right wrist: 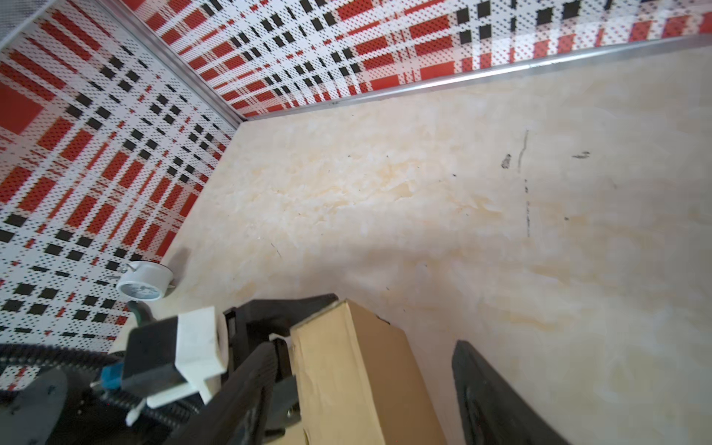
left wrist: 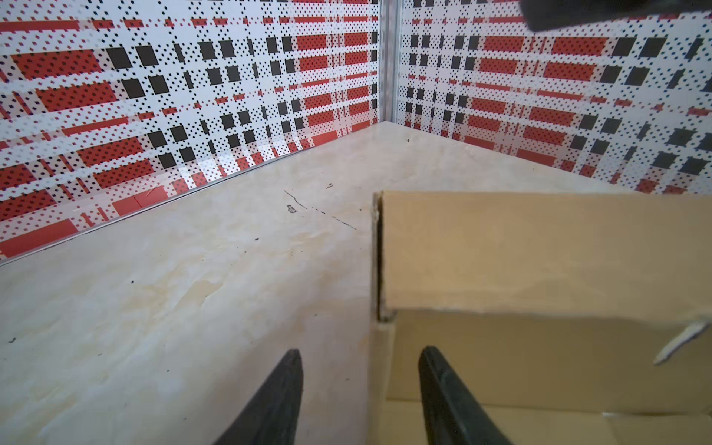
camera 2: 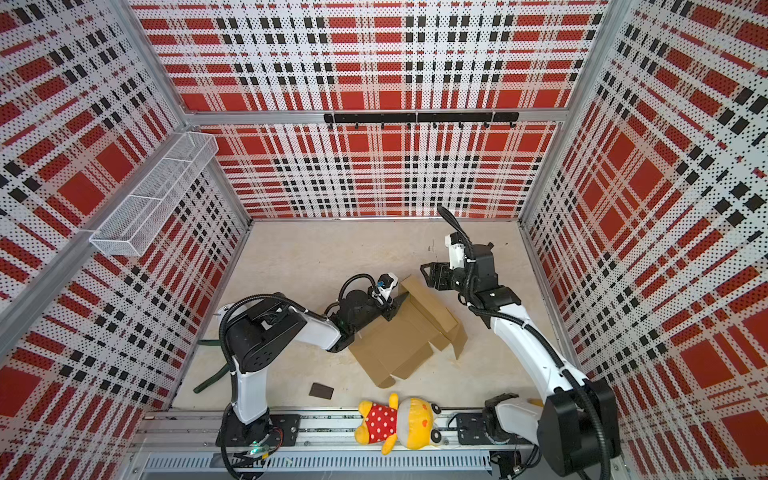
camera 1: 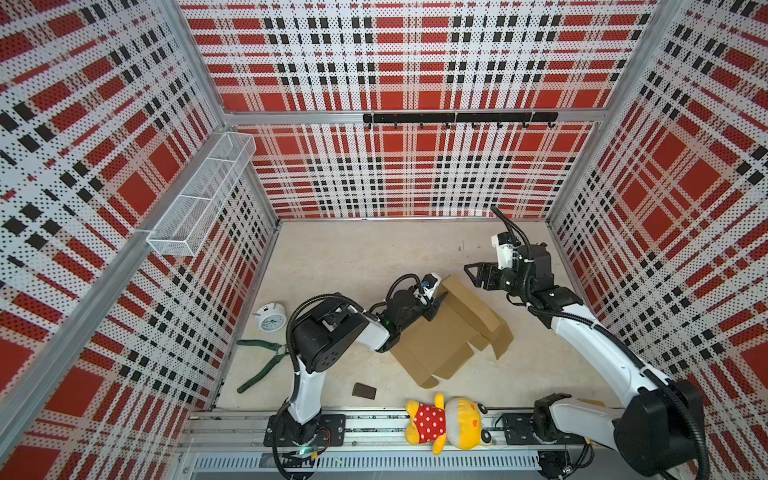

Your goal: Fold the paper box

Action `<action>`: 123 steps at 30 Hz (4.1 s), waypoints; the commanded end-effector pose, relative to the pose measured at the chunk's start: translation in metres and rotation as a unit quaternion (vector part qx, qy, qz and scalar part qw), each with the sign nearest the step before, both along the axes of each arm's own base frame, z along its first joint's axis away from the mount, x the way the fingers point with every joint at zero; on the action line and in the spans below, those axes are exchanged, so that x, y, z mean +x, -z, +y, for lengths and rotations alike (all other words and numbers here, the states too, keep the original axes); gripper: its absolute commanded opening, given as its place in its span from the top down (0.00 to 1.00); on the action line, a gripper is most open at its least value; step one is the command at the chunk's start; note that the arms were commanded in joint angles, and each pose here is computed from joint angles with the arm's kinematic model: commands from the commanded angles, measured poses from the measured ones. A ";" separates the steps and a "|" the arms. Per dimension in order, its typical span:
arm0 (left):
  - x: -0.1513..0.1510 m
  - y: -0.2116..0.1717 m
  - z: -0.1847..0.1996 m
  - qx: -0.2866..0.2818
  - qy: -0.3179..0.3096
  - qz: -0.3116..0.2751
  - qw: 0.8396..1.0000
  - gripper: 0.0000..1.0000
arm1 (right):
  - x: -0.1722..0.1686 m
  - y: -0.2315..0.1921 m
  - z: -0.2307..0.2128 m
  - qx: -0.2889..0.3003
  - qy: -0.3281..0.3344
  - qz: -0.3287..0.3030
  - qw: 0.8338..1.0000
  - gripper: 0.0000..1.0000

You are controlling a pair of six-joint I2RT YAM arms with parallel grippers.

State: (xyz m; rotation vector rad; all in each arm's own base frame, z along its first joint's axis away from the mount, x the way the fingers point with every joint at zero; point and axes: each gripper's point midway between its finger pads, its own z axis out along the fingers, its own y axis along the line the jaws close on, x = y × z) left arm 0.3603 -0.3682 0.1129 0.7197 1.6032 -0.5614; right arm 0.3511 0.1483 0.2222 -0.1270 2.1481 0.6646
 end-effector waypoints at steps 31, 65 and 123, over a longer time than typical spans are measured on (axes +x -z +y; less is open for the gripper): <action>0.056 -0.066 0.040 0.051 -0.075 -0.091 0.992 1.00 | -0.041 -0.017 -0.039 -0.081 0.034 -0.019 0.996 0.26; 0.032 -0.097 0.065 0.706 0.414 -0.297 0.492 1.00 | -0.063 -0.003 -0.090 -0.115 0.145 -0.019 0.983 0.13; -0.042 -0.057 -0.026 0.630 0.513 -0.424 0.401 0.41 | -0.077 0.040 -0.089 -0.095 0.124 0.036 0.987 0.03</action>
